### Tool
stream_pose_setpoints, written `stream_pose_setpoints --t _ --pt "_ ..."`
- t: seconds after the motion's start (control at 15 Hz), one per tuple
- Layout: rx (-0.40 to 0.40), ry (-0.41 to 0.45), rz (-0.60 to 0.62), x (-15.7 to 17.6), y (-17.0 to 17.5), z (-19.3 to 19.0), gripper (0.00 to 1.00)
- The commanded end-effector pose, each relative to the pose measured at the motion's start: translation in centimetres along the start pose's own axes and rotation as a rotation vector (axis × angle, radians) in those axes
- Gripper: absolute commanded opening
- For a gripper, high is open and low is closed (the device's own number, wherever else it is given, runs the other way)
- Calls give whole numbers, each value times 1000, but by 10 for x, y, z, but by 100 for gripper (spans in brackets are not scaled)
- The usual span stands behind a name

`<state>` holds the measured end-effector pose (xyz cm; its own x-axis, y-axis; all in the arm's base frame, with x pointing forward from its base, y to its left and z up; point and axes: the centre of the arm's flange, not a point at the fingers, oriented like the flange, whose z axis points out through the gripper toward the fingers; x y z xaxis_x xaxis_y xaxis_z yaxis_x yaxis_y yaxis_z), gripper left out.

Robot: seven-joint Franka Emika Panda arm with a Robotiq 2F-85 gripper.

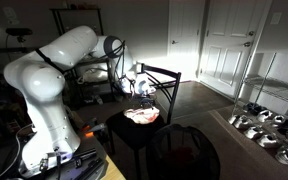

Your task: Put the peach t-shirt in the black bag.

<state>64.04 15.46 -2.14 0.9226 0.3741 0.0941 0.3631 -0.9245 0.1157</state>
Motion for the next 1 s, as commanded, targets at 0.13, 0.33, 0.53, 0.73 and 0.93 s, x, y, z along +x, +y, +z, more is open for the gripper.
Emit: stream_pose_setpoints --t 0.13,0.33,0.53,0.73,0.93 --pt "7 -36 17 8 5 30 75" --pt "8 -29 18 9 4 32 61" --pt "11 -23 23 10 4 33 41" --pt "14 -20 28 9 5 33 20" --pt "19 -17 36 7 6 33 2"
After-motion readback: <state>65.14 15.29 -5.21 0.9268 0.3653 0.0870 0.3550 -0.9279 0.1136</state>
